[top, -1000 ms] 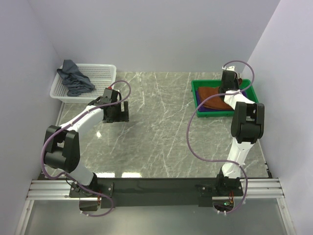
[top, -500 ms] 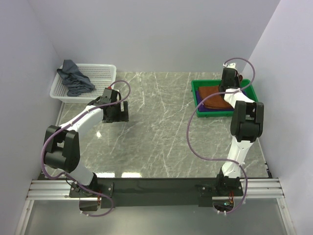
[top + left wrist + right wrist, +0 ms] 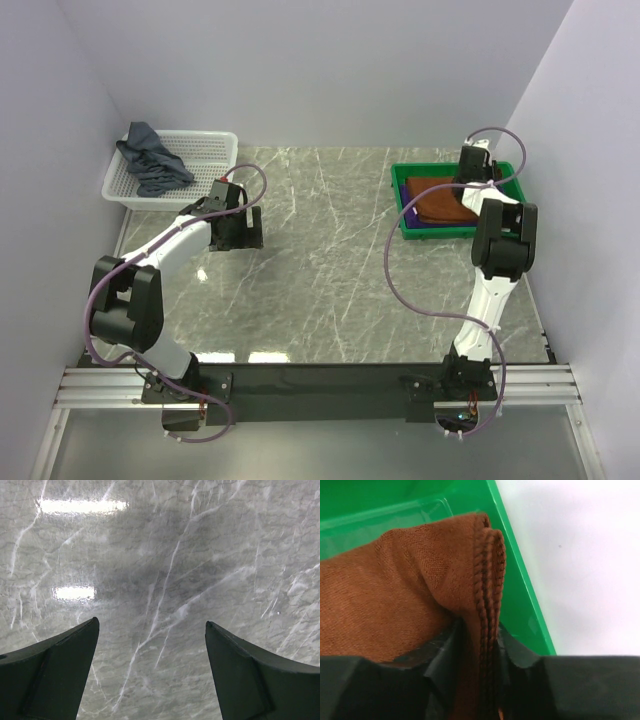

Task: Fold and stack the towels
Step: Neatly place the folded towel into the bin

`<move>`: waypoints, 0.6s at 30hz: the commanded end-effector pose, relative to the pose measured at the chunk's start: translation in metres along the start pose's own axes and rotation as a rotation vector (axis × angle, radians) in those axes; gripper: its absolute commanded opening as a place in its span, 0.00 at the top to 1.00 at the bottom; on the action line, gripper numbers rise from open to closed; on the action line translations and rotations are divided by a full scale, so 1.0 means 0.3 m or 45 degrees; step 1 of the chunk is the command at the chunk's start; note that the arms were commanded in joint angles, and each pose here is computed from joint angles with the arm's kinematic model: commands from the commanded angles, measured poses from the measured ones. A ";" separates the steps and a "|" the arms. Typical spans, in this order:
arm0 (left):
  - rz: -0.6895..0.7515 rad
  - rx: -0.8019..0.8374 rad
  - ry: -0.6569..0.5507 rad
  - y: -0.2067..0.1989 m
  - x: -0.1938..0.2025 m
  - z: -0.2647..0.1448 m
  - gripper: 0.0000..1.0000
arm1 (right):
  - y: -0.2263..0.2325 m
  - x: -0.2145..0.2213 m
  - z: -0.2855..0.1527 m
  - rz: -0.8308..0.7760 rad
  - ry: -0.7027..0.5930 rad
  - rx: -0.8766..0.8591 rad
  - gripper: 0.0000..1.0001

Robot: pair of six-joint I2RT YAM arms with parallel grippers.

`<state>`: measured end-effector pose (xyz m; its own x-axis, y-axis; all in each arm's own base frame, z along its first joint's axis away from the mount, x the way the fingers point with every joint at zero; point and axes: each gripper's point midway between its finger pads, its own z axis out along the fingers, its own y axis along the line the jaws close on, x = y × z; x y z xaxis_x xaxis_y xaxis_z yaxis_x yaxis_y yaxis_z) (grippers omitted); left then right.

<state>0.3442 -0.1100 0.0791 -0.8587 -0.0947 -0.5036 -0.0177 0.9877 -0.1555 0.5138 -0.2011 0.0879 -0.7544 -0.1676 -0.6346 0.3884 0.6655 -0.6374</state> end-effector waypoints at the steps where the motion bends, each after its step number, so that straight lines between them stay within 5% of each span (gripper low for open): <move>1: -0.004 0.016 -0.032 -0.013 -0.045 -0.008 0.08 | -0.078 -0.045 0.023 0.127 -0.011 0.100 0.61; 18: -0.004 0.012 -0.044 -0.012 -0.054 -0.013 0.08 | -0.305 -0.052 -0.029 0.414 0.098 0.295 0.39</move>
<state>0.3436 -0.1095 0.0732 -0.8669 -0.0933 -0.4896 -0.0215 0.9884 -0.1502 0.4865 -0.2545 0.1057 -0.7283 0.0421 -0.6840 0.5950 0.5341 -0.6007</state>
